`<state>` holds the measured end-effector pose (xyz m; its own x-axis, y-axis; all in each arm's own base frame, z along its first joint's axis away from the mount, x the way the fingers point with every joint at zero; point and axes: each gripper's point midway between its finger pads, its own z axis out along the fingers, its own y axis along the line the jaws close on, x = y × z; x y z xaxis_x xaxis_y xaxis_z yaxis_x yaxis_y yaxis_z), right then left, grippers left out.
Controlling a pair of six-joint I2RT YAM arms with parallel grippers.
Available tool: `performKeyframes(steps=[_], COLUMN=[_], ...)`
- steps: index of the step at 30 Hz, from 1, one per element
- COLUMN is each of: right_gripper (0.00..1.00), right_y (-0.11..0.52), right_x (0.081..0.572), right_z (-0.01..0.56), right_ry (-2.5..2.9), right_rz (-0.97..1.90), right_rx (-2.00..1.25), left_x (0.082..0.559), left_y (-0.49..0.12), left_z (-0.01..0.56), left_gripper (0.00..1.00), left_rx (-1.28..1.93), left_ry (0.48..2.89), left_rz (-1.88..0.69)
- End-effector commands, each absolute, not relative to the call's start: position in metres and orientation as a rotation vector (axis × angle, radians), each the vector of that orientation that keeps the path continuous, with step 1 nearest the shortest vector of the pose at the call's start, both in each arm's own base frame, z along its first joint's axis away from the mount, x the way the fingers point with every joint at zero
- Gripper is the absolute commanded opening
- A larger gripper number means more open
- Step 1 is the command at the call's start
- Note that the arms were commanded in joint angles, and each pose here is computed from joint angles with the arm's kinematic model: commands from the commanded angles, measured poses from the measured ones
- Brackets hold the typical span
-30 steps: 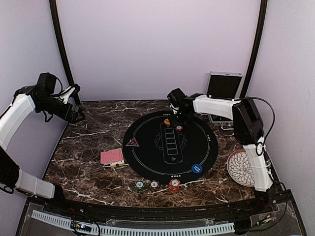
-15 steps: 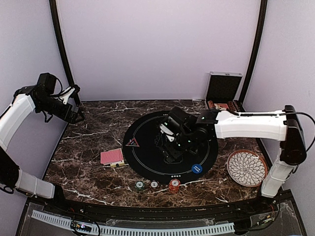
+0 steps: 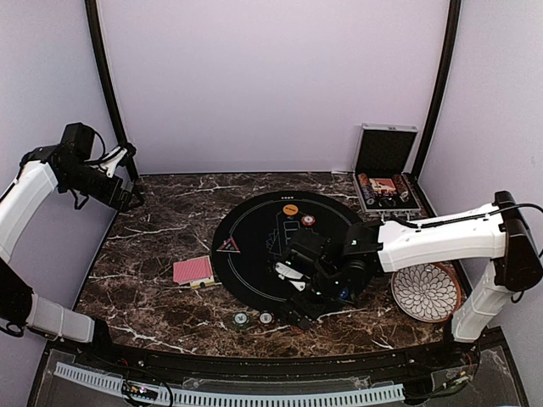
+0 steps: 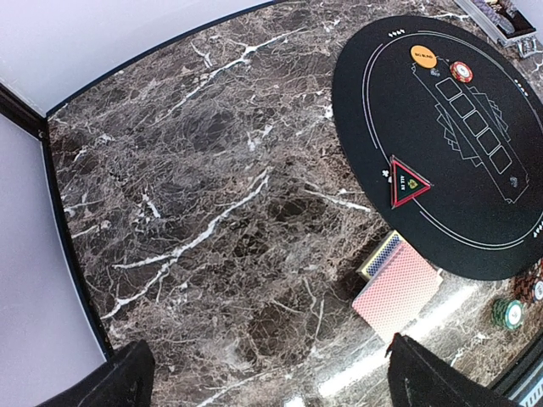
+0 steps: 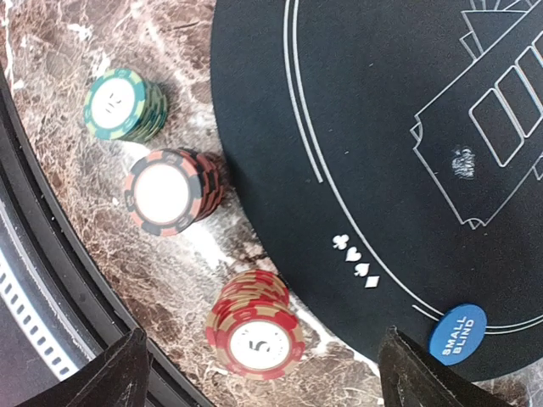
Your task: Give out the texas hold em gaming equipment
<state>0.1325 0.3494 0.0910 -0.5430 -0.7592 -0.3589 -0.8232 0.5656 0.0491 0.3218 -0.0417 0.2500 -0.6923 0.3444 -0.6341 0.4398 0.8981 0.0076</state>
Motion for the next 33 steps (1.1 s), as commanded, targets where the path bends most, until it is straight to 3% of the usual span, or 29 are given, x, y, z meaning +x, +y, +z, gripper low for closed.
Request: performKeyframes(steps=[1, 26, 33], right_gripper=[0.95, 0.83, 0.72], right_y=[0.355, 0.35, 0.352], right_x=[0.125, 0.129, 0.131], right_z=[0.08, 0.047, 0.05], right_ry=[2.503, 2.518, 2.508], right_rz=[0.311, 0.218, 0.222], right_rx=[-1.345, -1.375, -1.371], left_x=[0.315, 0.315, 0.315], left_y=[-0.044, -0.044, -0.044], left_z=[0.264, 0.261, 0.261], left_gripper=[0.99, 0.99, 0.99], left_rx=[0.573, 0.576, 0.577], left_ry=[2.374, 2.379, 2.381], left_rz=[-0.187, -0.193, -0.189])
